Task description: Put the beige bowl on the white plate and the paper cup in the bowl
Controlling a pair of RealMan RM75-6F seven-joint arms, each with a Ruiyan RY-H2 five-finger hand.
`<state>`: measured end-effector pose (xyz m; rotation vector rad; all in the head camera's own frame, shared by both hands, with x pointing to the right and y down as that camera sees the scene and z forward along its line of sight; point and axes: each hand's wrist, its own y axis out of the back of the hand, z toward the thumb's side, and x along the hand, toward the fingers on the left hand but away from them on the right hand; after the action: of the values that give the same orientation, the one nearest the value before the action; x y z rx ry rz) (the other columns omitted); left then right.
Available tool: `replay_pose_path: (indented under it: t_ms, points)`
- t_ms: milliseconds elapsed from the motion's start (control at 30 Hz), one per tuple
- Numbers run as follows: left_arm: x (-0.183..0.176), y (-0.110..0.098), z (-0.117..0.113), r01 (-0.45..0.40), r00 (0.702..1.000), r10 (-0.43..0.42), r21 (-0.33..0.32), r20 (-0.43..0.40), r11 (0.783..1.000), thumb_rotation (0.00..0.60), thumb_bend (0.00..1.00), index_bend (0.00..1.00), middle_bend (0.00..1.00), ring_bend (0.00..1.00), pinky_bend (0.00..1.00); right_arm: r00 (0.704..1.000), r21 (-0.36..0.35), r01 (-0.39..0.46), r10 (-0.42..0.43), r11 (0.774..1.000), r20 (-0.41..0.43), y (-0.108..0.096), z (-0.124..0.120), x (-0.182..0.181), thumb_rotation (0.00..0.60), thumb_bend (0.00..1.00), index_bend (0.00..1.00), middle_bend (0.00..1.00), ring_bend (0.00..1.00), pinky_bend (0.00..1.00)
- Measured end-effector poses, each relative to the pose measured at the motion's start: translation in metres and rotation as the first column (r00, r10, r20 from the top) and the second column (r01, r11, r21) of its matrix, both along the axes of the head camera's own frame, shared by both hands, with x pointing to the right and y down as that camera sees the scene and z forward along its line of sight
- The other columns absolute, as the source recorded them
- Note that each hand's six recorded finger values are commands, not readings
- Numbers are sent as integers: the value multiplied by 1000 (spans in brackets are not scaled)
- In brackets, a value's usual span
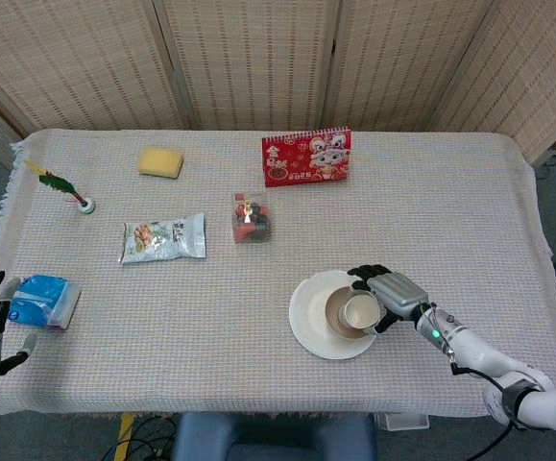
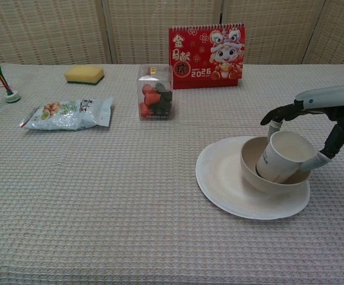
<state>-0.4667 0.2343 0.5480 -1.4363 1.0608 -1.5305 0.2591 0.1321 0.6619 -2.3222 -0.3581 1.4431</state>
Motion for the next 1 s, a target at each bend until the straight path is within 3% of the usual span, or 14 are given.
replay_pose_path:
  t_ms: [233, 433, 533, 767, 1000]
  points:
    - [-1, 0, -2, 4, 1000, -4, 5, -3, 1000, 600, 342, 0, 0, 0, 259, 1000, 0, -5, 5, 1000, -23, -3, 5, -3, 600, 252, 411, 54, 0, 0]
    - [-1, 0, -3, 2, 1000, -1, 9, -7, 1000, 600, 342, 0, 0, 0, 259, 1000, -21, 0, -1, 1000, -30, -3, 8, -8, 600, 158, 113, 2, 0, 0]
    - [-2, -1, -3, 2, 1000, -2, 11, -8, 1000, 600, 342, 0, 0, 0, 258, 1000, -20, -1, 1, 1000, -24, -5, 7, -11, 600, 143, 37, 0, 0, 0]
    - [-3, -1, -2, 3, 1000, -3, 9, -8, 1000, 600, 342, 0, 0, 0, 259, 1000, 11, -17, 17, 1000, -8, -13, -13, -9, 600, 123, 2, 0, 0, 0]
    - [0, 0, 0, -5, 1000, 5, 5, -2, 1000, 600, 342, 0, 0, 0, 259, 998, 90, -69, 68, 994, 14, -25, -55, 14, 600, 108, 2, 0, 0, 0]
